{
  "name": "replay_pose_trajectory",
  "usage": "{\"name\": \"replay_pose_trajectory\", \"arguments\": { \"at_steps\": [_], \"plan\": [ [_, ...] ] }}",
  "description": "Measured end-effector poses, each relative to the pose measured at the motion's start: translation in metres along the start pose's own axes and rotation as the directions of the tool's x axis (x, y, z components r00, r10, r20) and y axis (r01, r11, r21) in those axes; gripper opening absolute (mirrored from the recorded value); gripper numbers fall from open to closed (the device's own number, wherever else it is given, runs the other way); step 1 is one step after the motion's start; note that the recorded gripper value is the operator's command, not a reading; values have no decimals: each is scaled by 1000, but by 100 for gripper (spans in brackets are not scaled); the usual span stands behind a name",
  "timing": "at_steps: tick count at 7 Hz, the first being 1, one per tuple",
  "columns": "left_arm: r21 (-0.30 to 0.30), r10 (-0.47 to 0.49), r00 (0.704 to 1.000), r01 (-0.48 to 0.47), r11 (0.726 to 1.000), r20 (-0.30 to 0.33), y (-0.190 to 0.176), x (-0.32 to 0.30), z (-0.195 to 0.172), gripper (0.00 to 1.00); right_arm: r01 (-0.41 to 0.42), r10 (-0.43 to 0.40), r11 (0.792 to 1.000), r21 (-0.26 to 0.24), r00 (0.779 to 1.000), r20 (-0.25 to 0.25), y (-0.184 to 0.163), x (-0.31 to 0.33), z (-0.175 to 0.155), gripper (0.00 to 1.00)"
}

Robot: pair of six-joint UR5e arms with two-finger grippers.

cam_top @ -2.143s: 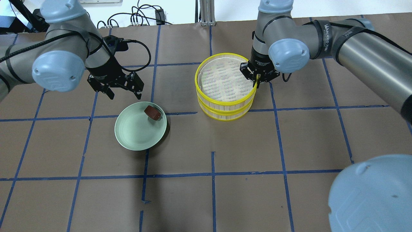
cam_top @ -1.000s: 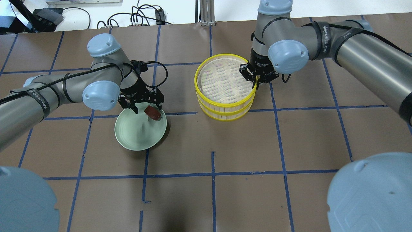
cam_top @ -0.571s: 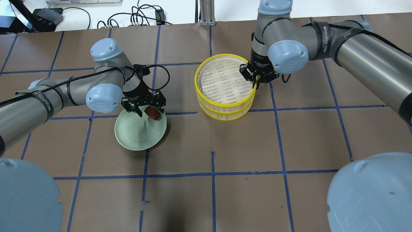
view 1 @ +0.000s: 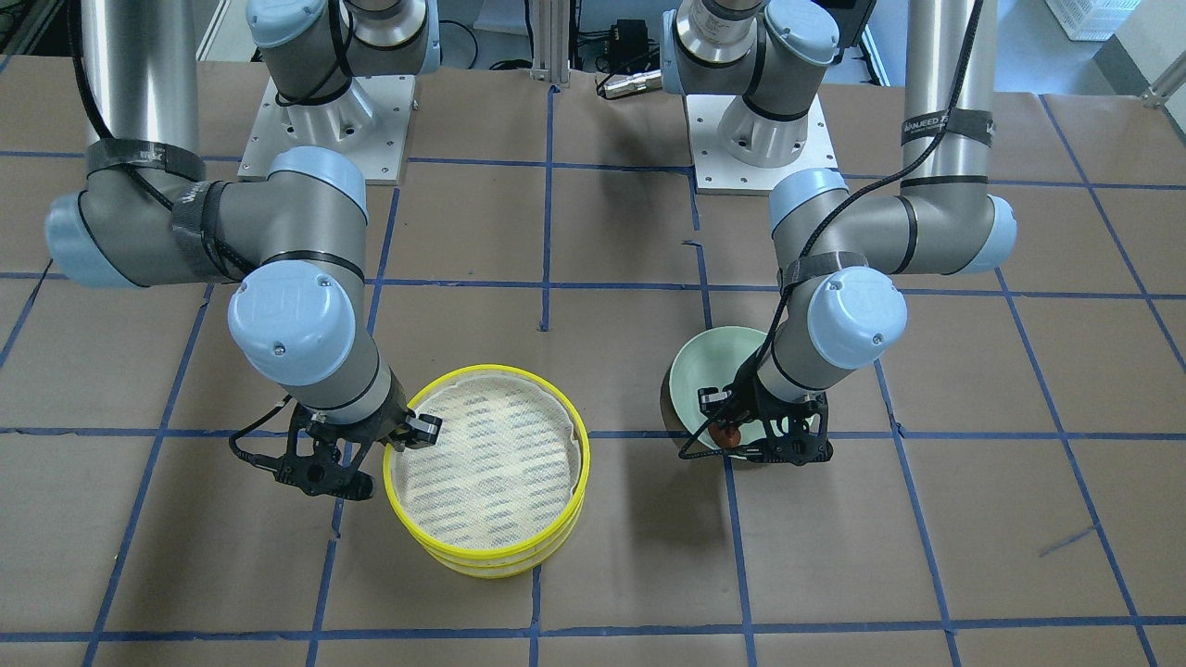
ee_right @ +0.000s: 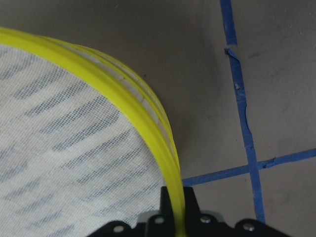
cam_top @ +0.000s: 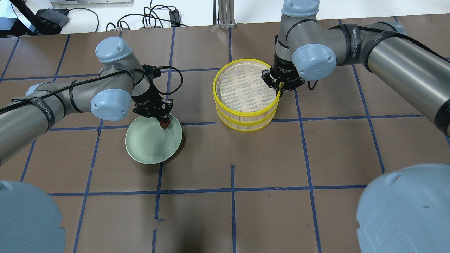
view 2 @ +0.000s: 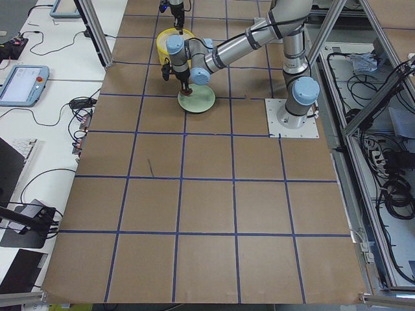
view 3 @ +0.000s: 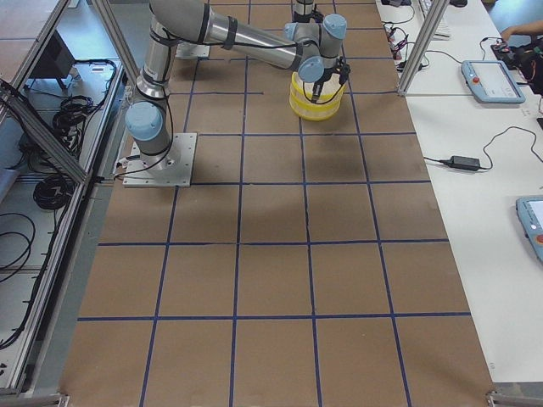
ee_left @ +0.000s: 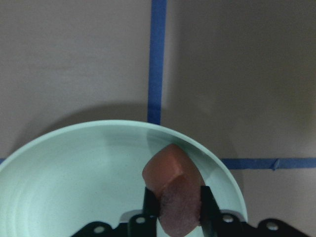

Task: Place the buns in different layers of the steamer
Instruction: 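Carry the brown bun to the steamer with the left gripper while the right withdraws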

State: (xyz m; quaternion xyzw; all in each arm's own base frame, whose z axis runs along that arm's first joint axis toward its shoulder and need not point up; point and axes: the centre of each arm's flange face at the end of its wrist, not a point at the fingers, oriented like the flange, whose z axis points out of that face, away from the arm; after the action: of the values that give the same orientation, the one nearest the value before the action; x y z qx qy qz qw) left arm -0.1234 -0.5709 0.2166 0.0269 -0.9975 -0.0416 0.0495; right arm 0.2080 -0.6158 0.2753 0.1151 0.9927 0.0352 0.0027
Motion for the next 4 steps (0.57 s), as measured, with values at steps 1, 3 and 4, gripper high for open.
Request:
{"name": "replay_pose_trajectory", "arguments": {
  "at_steps": [1,3,4],
  "plan": [
    [38,7,1000,-8,999,7,2,3,-20,3,-2,2,1000,7,1000,2,0,0,0,52],
    [75,12,1000,-14,997,16,23,12,-93,3,-8,8,1000,3,1000,1,2,1,3,88],
    [70,12,1000,-13,997,18,33,15,-133,3,-5,5,1000,10,1000,4,2,3,-1,94]
  ]
}}
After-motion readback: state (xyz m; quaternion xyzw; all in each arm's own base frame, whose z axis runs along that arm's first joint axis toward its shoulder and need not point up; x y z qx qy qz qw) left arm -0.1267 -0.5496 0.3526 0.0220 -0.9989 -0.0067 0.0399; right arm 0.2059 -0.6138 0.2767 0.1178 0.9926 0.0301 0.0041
